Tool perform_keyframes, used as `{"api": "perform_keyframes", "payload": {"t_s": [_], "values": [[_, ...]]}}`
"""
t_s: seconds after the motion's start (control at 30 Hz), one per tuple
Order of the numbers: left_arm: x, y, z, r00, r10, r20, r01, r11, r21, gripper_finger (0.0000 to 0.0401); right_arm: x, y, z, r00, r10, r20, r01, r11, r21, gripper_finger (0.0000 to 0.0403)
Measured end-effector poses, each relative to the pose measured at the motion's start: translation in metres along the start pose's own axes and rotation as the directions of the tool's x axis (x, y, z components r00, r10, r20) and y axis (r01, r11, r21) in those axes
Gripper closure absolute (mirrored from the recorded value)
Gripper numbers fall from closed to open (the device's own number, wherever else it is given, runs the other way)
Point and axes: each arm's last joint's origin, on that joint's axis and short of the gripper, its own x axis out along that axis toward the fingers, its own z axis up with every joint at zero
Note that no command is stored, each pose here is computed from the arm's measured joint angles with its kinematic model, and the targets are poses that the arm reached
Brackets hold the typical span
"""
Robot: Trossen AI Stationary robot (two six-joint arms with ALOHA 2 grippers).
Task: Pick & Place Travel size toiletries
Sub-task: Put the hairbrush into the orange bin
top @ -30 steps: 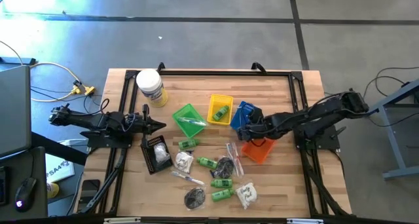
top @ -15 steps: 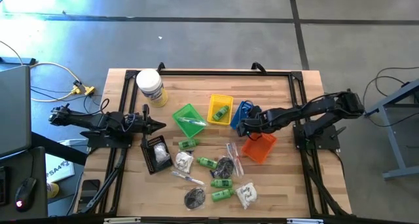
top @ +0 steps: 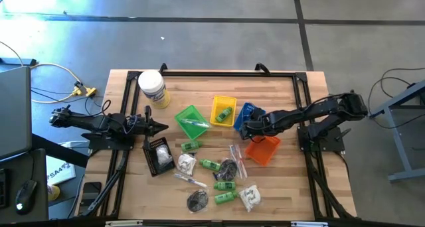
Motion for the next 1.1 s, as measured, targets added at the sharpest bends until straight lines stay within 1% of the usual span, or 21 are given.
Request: {"api": "perform_keyframes", "payload": {"t_s": [0.1,0.17,0.2,0.23,0.27,0.33,0.4,0.47,0.5,0.53,0.6,0.63,0.67,0.73,0.77,0.83,0.87,0.9,1.0,1.03,1.1], "values": [[0.000,0.000,0.000,1.000,0.000,0.000,0.000,1.000,0.000,0.0401,-0.008,-0.001,0.004,0.998,0.027,0.053,-0.026,0.999,-0.029,0.0280],[0.000,0.000,0.000,1.000,0.000,0.000,0.000,1.000,0.000,0.0401,-0.018,0.001,0.007,0.989,0.088,0.117,-0.079,0.994,-0.081,0.0278],[0.000,0.000,0.000,1.000,0.000,0.000,0.000,1.000,0.000,0.0401,-0.025,0.004,0.008,0.976,0.133,0.172,-0.111,0.985,-0.129,0.0277],[0.000,0.000,0.000,1.000,0.000,0.000,0.000,1.000,0.000,0.0401,-0.036,0.007,0.007,0.953,0.190,0.235,-0.150,0.972,-0.179,0.0278],[0.000,0.000,0.000,1.000,0.000,0.000,0.000,1.000,0.000,0.0401,-0.049,0.011,0.006,0.919,0.254,0.302,-0.185,0.953,-0.239,0.0278],[0.000,0.000,0.000,1.000,0.000,-0.001,0.000,1.000,-0.001,0.0401,-0.079,0.015,-0.002,0.830,0.377,0.411,-0.218,0.898,-0.383,0.0281],[0.000,0.000,0.000,1.000,0.000,-0.001,0.000,1.000,-0.005,0.0401,-0.109,0.010,-0.012,0.748,0.451,0.487,-0.184,0.846,-0.501,0.0283],[0.000,0.000,0.000,1.000,0.000,-0.001,0.000,1.000,-0.007,0.0401,-0.134,-0.004,-0.020,0.690,0.482,0.539,-0.134,0.818,-0.559,0.0287],[0.000,0.000,0.000,1.000,0.000,-0.001,0.000,1.000,-0.007,0.0401,-0.145,-0.013,-0.022,0.669,0.506,0.544,-0.132,0.802,-0.583,0.0291],[0.000,0.000,0.000,1.000,0.000,-0.002,0.000,1.000,-0.006,0.0401,-0.154,-0.022,-0.024,0.649,0.545,0.531,-0.148,0.775,-0.615,0.0295],[0.000,0.000,0.000,1.000,0.000,-0.002,0.000,1.000,0.002,0.0401,-0.164,-0.035,-0.027,0.591,0.666,0.456,-0.216,0.675,-0.706,0.0310],[0.000,0.000,0.000,1.000,0.000,-0.002,0.000,1.000,0.011,0.0401,-0.165,-0.040,-0.028,0.546,0.730,0.410,-0.258,0.613,-0.747,0.0319],[0.000,0.000,0.000,1.000,0.001,-0.002,-0.001,1.000,0.017,0.0401,-0.163,-0.044,-0.029,0.490,0.793,0.361,-0.296,0.541,-0.787,0.0329],[0.000,0.000,0.000,1.000,0.003,-0.002,-0.002,1.000,0.025,0.0401,-0.154,-0.048,-0.029,0.364,0.889,0.278,-0.346,0.406,-0.846,0.0353],[0.000,0.000,0.000,1.000,0.003,-0.001,-0.003,1.000,0.030,0.0401,-0.145,-0.050,-0.029,0.314,0.916,0.249,-0.365,0.358,-0.859,0.0366],[0.000,0.000,0.000,1.000,0.003,-0.001,-0.003,0.999,0.040,0.0401,-0.128,-0.055,-0.026,0.252,0.938,0.236,-0.394,0.323,-0.861,0.0389],[0.000,0.000,0.000,1.000,0.003,-0.001,-0.003,0.999,0.040,0.0401,-0.120,-0.058,-0.025,0.242,0.941,0.235,-0.408,0.318,-0.856,0.0393],[0.000,0.000,0.000,1.000,0.004,-0.001,-0.004,0.999,0.042,0.0401,-0.113,-0.060,-0.023,0.242,0.941,0.237,-0.417,0.322,-0.850,0.0395],[0.000,0.000,0.000,1.000,0.006,0.000,-0.006,0.999,0.046,0.0401,-0.095,-0.064,-0.022,0.291,0.926,0.242,-0.413,0.350,-0.841,0.0398],[0.000,0.000,0.000,1.000,0.006,0.000,-0.006,0.999,0.051,0.0401,-0.091,-0.065,-0.022,0.293,0.927,0.234,-0.411,0.343,-0.845,0.0399],[0.000,0.000,0.000,1.000,0.006,0.001,-0.006,0.998,0.068,0.0401,-0.085,-0.067,-0.022,0.276,0.938,0.207,-0.408,0.310,-0.859,0.0399]]}}
